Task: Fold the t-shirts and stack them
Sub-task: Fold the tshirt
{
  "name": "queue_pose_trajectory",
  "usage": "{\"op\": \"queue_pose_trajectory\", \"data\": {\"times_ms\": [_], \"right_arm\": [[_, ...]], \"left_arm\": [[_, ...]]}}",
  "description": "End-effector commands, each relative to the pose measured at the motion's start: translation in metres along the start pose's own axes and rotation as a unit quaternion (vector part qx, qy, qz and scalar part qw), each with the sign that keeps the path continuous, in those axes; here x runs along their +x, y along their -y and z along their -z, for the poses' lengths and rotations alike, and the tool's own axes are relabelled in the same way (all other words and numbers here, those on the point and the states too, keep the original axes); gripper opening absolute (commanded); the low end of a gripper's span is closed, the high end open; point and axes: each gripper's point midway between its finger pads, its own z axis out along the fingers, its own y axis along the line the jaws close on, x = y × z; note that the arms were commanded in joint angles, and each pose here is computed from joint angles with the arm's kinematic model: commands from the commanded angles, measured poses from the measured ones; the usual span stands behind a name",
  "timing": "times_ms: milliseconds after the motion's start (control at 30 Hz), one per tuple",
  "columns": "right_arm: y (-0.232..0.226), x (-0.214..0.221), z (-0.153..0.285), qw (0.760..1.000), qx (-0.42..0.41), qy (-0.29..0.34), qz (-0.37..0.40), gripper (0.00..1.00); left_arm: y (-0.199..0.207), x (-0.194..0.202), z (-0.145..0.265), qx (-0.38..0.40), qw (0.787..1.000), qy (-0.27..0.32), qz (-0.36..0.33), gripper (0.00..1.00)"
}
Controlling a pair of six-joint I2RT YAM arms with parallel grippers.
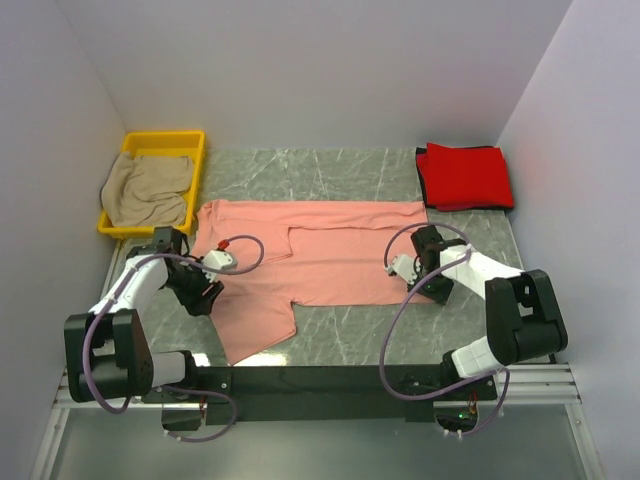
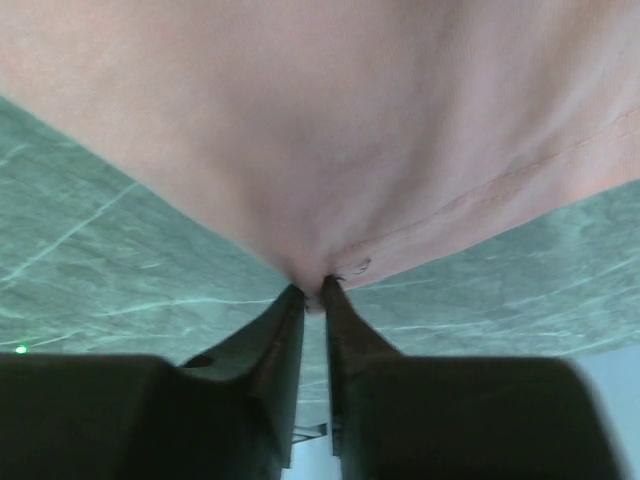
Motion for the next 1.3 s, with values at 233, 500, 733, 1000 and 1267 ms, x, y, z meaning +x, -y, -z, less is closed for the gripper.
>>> {"op": "queue_pose_trajectory", "data": {"times_ms": [233, 500, 733, 1000, 1267], "right_arm": [[0.009, -0.009, -0.003, 1.0, 0.016, 0.011, -0.003, 0.0], [0.01, -0.011, -0.001, 1.0, 0.009, 0.014, -0.009, 0.0], [0.012, -0.013, 0.014, 0.999, 0.016, 0.027, -0.008, 0.0], [0.004, -0.003, 0.035, 0.999, 0.021, 0.045, -0.006, 0.0], [0.006, 0.003, 0.061, 0.997, 0.032, 0.07, -0.019, 0.0]], "left_arm": [[-0.008, -0.011, -0.017, -0.044, 0.998, 0.008, -0.034, 0.61], [-0.001, 0.011, -0.044, -0.029, 0.997, -0.042, -0.053, 0.44], [0.017, 0.024, -0.016, 0.003, 0.996, -0.05, -0.072, 0.01], [0.033, 0.008, 0.025, 0.022, 0.996, -0.015, -0.086, 0.01], [0.035, 0.013, 0.043, 0.009, 0.997, -0.01, -0.079, 0.01]]}}
